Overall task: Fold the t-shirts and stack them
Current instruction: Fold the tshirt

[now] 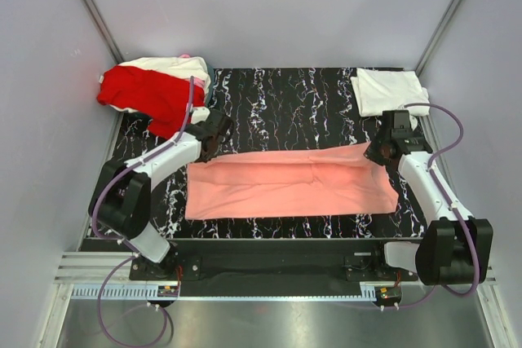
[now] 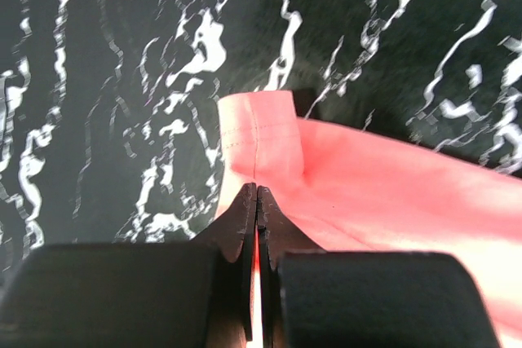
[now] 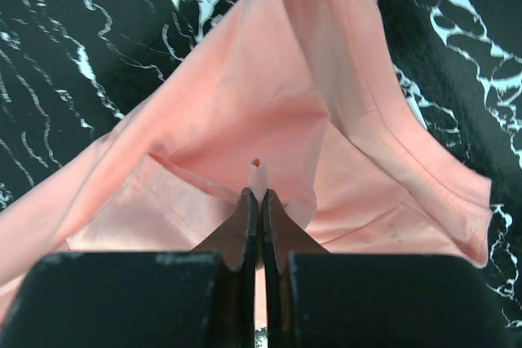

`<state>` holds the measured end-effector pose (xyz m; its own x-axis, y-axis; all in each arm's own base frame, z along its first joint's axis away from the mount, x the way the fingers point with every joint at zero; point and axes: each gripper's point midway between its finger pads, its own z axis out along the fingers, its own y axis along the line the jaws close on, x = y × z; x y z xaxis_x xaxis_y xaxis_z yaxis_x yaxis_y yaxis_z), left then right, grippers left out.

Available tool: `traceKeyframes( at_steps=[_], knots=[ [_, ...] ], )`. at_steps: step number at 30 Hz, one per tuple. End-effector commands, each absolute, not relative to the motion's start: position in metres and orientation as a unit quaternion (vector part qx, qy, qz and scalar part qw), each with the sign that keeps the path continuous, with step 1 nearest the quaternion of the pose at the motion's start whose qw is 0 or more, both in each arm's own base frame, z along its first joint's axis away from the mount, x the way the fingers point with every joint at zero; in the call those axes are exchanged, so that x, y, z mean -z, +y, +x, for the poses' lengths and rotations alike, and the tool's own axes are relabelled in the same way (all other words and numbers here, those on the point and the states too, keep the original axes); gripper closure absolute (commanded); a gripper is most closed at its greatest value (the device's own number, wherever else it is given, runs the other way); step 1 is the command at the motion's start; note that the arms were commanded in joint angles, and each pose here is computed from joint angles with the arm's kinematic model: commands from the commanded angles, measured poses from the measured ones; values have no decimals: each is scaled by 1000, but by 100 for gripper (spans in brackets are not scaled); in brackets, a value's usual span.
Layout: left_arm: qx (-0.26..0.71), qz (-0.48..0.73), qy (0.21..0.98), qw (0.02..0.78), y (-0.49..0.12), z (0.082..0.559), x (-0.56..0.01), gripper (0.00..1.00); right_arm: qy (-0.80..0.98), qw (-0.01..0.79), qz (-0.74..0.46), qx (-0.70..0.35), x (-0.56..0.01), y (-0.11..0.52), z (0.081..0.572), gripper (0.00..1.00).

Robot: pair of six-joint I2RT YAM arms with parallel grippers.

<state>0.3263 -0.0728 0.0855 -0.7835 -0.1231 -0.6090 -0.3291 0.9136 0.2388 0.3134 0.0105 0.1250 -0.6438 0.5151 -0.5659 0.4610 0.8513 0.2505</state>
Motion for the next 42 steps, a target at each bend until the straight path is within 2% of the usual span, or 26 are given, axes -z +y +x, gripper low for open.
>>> traceKeyframes(
  at_steps=[1,9,11,12,13,14,16,17,18,19,25,29,37,42],
  knots=[
    [-218,-131,907,336,-59,320,-104,100,896,322,305,-21,-119,4,302,100],
    [-274,-139,898,315,-49,290,-96,100,880,288,375,43,-98,-17,268,100],
    [-275,-141,901,304,-47,281,-90,96,875,278,393,53,-91,-20,261,100],
    [-275,-145,903,296,-45,274,-84,87,876,274,394,53,-90,-21,260,81],
    [-275,-148,904,291,-44,269,-83,82,875,269,399,56,-88,-22,258,67],
    [-278,-148,906,282,-42,261,-81,79,870,265,412,57,-87,-23,258,64],
    [-271,-169,903,286,-39,252,-83,70,869,262,417,46,-87,-21,260,48],
    [-265,-175,904,287,-38,249,-85,61,870,258,418,45,-86,-21,261,41],
    [-255,-183,902,296,-38,249,-92,41,871,256,417,42,-86,-20,261,29],
    [-249,-186,901,301,-39,249,-96,38,872,256,415,41,-87,-19,262,26],
    [-203,-193,898,340,-51,265,-124,38,878,250,409,4,-89,-6,258,24],
    [-159,-168,914,332,-74,279,-112,39,884,236,399,-56,-82,17,253,24],
    [-155,-130,942,269,-99,289,-59,42,914,136,369,-104,-31,49,259,25],
    [-140,-90,960,225,-112,287,-36,45,919,128,361,-97,-23,48,288,24]
  ],
)
